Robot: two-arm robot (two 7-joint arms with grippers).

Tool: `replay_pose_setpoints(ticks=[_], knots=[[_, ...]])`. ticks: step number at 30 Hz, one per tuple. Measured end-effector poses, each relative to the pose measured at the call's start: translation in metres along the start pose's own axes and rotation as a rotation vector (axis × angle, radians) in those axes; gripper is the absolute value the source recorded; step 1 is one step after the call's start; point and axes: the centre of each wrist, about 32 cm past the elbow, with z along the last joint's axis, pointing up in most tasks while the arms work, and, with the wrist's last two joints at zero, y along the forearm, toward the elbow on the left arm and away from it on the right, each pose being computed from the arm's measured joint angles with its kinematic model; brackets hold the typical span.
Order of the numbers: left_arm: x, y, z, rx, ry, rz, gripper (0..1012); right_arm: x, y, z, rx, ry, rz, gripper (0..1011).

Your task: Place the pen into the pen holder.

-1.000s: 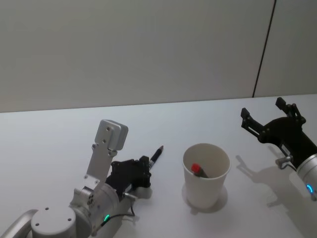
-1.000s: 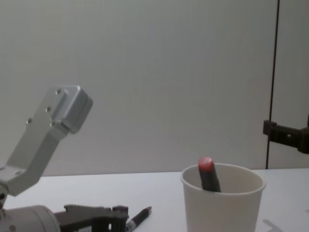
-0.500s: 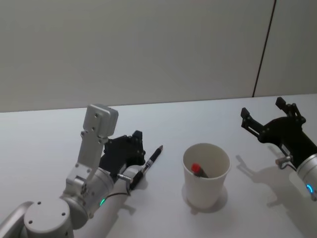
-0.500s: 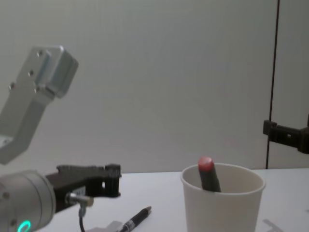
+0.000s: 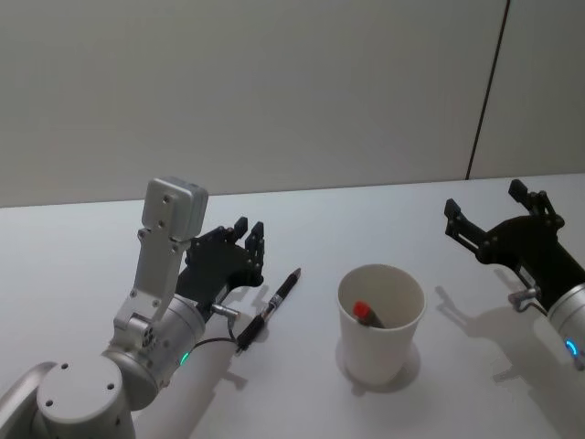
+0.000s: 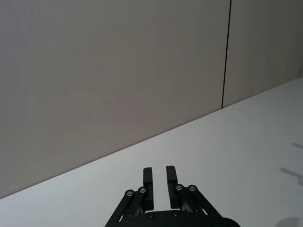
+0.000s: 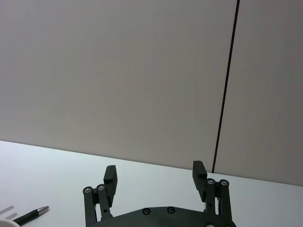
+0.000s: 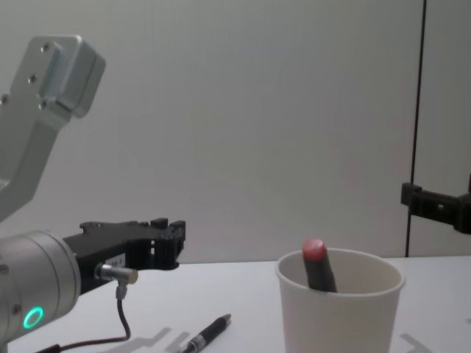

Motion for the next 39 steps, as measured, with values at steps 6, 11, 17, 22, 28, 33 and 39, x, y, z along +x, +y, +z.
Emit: replay_pose_setpoints(ticks=[6, 11, 17, 22, 28, 33, 39], knots=[[0.0006, -0.0003, 0.0015, -0.012, -0.002, 0.003, 324, 0.0, 0.0, 0.0, 0.0, 0.0, 0.0, 1001], [0.0009, -0.0004, 0.0023, -0.018, -0.003, 0.004, 477, 0.0, 0.0, 0.0, 0.0, 0.0, 0.0, 1001], [0.0011, -0.0005, 0.0028, -0.022, -0.003, 0.005, 676, 0.0, 0.0, 0.0, 0.0, 0.0, 0.0, 1002], [0.0011, -0.0006, 0.0029, -0.023, -0.003, 0.006, 810, 0.0, 0.0, 0.0, 0.0, 0.0, 0.0, 1001], [0.0012, -0.0006, 0.0, -0.014, 0.005, -0.005, 965, 0.0, 0.0, 0.0, 0.0, 0.0, 0.0, 1001], [0.0013, 0.0005, -0.0049, 0.014, 0.026, -0.019, 1001, 0.0, 0.0, 0.0, 0.0, 0.0, 0.0, 1001], [0.0027, 0.0045, -0.0113, 0.049, 0.05, -0.033, 1001, 0.0, 0.0, 0.0, 0.0, 0.0, 0.0, 1001]])
